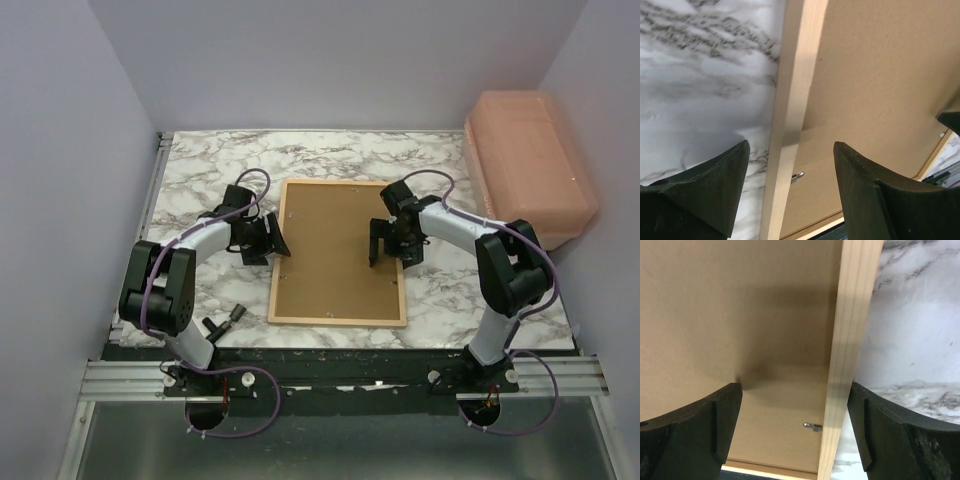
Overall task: Put the photo into the frame
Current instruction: Install the photo frame at the center of the board.
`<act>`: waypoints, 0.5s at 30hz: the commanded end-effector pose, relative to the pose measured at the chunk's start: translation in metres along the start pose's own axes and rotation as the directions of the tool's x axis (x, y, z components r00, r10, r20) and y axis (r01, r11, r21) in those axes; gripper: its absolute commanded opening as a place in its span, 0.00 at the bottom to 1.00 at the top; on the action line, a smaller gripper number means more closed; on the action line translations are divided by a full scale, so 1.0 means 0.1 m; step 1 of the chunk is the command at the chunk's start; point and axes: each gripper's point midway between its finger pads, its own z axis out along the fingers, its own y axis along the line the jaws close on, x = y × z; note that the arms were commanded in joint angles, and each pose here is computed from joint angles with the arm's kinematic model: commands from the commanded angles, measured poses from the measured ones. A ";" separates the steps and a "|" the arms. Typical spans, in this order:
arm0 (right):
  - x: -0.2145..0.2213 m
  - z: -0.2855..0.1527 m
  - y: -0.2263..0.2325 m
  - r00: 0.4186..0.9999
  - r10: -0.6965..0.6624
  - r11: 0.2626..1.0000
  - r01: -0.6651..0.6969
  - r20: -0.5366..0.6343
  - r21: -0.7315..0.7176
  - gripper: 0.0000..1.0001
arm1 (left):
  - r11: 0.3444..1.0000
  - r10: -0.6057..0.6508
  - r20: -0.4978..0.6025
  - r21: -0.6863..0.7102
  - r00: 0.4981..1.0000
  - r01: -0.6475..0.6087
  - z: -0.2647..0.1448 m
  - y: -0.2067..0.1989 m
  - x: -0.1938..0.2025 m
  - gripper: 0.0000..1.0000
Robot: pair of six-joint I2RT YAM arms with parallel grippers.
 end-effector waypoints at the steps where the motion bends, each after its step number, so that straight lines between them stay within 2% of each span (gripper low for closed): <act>1: -0.34 0.13 0.20 0.999 0.030 0.996 -0.026 0.043 -0.083 0.92 | 0.995 0.028 -0.004 0.093 1.000 -0.027 0.07 -0.19 -0.14 0.70; 8: -0.44 0.12 0.39 1.000 0.024 0.989 -0.023 0.007 -0.148 0.92 | 0.982 -0.001 -0.056 0.190 0.998 0.011 0.13 -0.29 0.02 0.64; 15: -0.13 0.02 0.29 0.999 0.029 0.988 -0.034 -0.035 -0.151 0.92 | 0.981 0.006 -0.090 0.192 0.996 0.012 0.07 -0.31 0.32 0.63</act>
